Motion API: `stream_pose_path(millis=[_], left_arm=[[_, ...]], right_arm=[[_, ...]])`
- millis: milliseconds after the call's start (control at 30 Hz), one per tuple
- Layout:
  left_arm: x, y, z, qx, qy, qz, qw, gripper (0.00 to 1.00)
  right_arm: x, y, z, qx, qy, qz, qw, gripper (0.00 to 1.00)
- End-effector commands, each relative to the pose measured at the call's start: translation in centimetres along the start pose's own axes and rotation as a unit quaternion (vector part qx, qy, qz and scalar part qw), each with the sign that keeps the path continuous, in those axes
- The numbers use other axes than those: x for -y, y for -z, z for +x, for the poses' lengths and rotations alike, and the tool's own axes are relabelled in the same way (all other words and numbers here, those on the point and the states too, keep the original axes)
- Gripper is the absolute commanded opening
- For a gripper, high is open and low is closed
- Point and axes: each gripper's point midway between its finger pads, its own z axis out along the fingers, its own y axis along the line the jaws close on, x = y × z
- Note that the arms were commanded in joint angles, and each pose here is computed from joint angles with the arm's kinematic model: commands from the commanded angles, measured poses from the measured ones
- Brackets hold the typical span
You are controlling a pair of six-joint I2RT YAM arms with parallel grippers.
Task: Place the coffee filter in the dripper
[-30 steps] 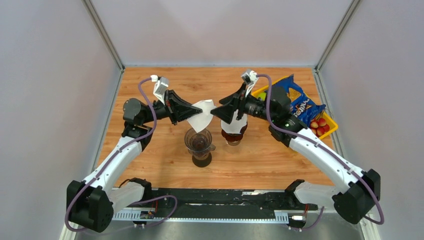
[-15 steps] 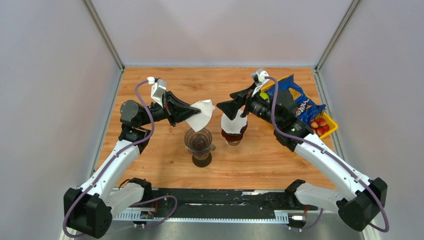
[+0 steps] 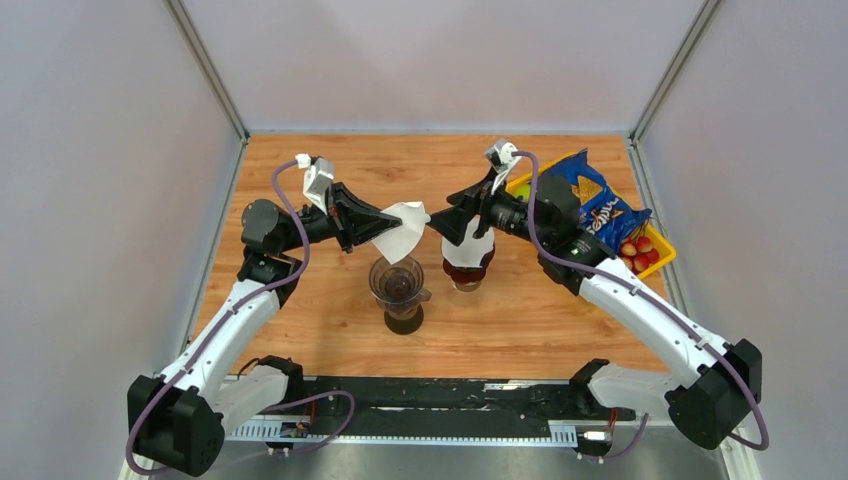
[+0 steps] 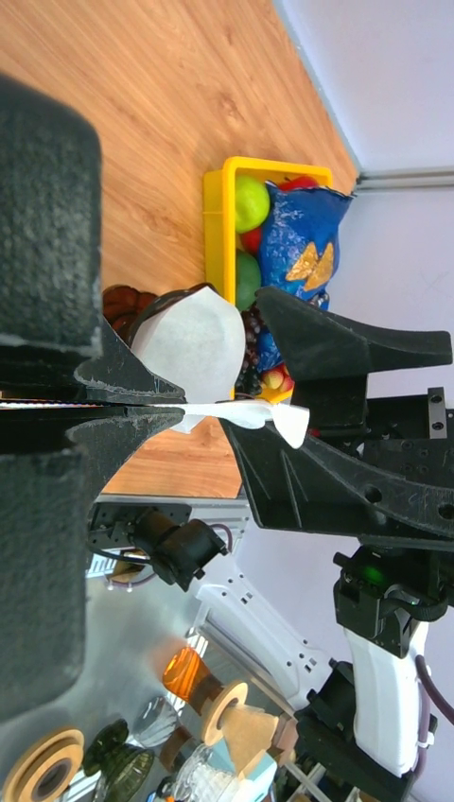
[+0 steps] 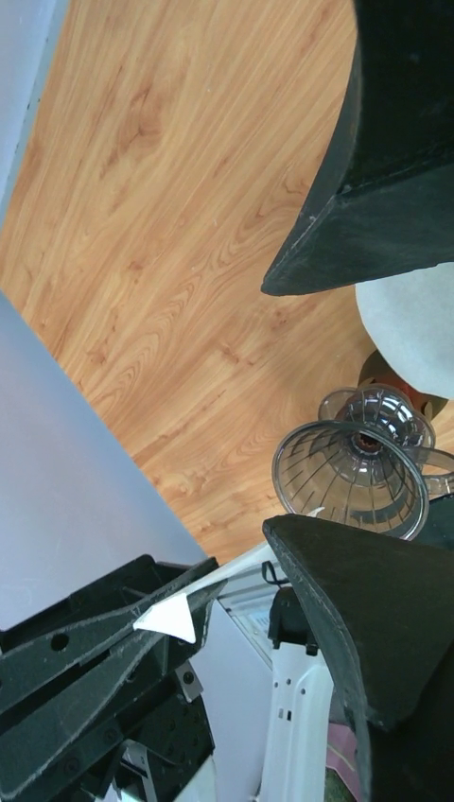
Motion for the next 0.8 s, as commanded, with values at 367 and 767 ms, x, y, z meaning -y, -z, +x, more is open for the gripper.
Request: stream_pose_path(millis=[367, 767], left_arm=[[0.0, -0.3, -0.8, 0.007, -0.021, 0.001, 1.000, 0.00], [-0.3, -0.5, -0.9, 0.006, -0.012, 0.005, 1.000, 0.00]], right_arm=[[-3.5, -0.2, -1.6, -0.004, 0.010, -0.088, 0.996, 0.88], [-4.2, -1.6, -1.0, -0.019, 0.008, -0.109, 0.994, 0.88]])
